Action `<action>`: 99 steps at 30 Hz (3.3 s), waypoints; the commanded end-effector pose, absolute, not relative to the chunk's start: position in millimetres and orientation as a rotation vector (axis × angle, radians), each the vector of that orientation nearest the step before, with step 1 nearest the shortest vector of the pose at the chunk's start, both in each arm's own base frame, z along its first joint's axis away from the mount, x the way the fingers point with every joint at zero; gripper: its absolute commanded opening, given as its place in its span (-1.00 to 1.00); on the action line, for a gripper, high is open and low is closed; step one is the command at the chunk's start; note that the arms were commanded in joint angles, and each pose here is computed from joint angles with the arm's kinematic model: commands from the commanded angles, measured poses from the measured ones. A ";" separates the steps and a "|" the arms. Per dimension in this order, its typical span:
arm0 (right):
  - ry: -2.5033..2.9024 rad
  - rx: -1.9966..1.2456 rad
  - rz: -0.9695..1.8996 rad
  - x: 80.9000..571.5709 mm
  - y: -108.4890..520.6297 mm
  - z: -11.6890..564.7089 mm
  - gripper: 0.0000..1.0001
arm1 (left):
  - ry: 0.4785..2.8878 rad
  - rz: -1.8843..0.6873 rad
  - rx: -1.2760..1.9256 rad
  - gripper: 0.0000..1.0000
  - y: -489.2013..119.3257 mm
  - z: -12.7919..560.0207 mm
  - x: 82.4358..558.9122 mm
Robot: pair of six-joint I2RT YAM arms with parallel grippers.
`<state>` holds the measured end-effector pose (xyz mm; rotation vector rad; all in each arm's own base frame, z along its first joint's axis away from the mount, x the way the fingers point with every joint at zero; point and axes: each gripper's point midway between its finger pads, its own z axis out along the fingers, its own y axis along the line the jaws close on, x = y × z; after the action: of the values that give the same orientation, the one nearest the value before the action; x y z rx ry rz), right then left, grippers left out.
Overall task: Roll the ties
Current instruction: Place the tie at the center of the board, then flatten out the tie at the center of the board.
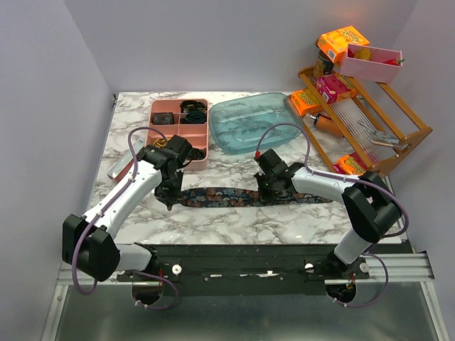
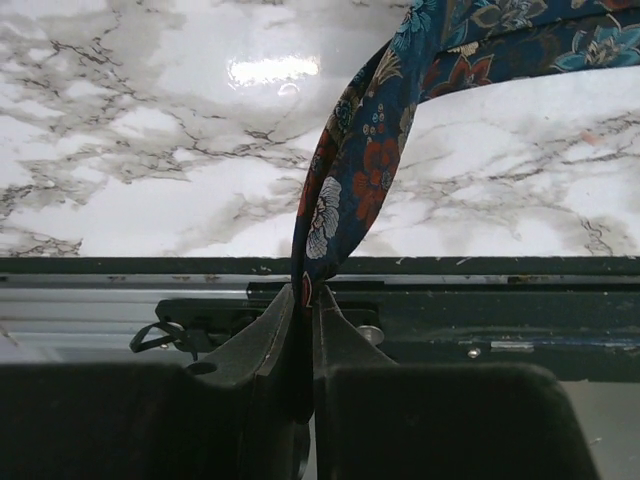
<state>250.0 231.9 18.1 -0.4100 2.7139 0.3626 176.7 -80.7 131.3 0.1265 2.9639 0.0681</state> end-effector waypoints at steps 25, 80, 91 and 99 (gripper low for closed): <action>2.500 -0.820 0.522 237.4 278.4 73.7 0.10 | 2.816 0.489 -0.036 0.79 -40.7 142.8 240.5; 2.483 -0.931 0.528 281.3 391.4 27.3 -0.99 | 2.692 -0.352 -0.218 -1.00 -169.7 -9.1 203.0; 2.472 -0.940 0.561 271.0 384.5 39.8 -0.99 | 2.698 -0.342 -0.208 -1.00 -173.3 -13.2 208.7; 2.478 -0.865 0.439 284.5 373.8 36.8 -0.99 | 2.693 -0.345 -0.194 -1.00 -171.3 -10.6 205.8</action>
<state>277.3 383.5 29.9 -0.9147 2.4767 0.5149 231.8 -205.2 20.4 -0.2079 2.5850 -0.5503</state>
